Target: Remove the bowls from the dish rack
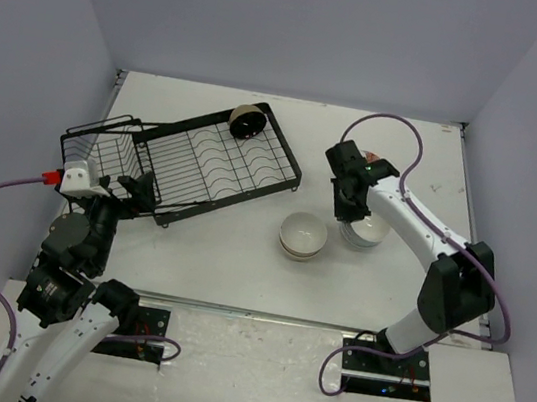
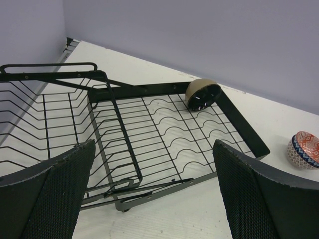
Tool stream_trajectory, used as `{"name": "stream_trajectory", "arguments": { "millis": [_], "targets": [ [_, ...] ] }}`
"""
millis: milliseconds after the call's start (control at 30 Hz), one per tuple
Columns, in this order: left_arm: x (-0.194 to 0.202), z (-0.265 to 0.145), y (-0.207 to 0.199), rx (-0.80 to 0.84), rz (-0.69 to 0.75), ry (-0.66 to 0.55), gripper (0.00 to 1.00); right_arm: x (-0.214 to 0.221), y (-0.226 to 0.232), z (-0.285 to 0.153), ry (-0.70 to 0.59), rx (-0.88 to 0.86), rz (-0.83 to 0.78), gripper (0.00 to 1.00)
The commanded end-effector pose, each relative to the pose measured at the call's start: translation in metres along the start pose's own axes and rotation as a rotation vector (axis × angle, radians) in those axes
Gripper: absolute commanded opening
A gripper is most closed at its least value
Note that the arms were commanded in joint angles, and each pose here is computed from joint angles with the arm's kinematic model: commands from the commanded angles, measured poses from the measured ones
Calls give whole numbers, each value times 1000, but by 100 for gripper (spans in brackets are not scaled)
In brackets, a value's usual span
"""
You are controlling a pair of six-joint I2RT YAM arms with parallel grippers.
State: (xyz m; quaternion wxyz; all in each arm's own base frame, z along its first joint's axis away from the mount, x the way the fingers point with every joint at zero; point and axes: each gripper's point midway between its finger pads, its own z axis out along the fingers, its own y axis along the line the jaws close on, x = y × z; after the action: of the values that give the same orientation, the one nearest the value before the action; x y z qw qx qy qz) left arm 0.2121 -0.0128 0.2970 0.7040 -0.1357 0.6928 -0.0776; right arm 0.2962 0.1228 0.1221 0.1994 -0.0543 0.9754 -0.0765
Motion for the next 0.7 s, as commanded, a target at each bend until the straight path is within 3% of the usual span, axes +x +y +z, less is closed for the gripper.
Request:
{"name": "stream_trajectory", "arguments": {
  "millis": [0, 367, 667],
  "targets": [
    [-6, 0, -1, 5, 19, -19, 100, 5, 0, 0, 1, -4, 4, 15],
    [-5, 1, -1, 5, 21, -15, 100, 6, 3, 11, 25, 6, -10, 16],
    [-2, 3, -2, 5, 29, -2, 100, -3, 0, -7, -17, -7, 4, 36]
  ]
}}
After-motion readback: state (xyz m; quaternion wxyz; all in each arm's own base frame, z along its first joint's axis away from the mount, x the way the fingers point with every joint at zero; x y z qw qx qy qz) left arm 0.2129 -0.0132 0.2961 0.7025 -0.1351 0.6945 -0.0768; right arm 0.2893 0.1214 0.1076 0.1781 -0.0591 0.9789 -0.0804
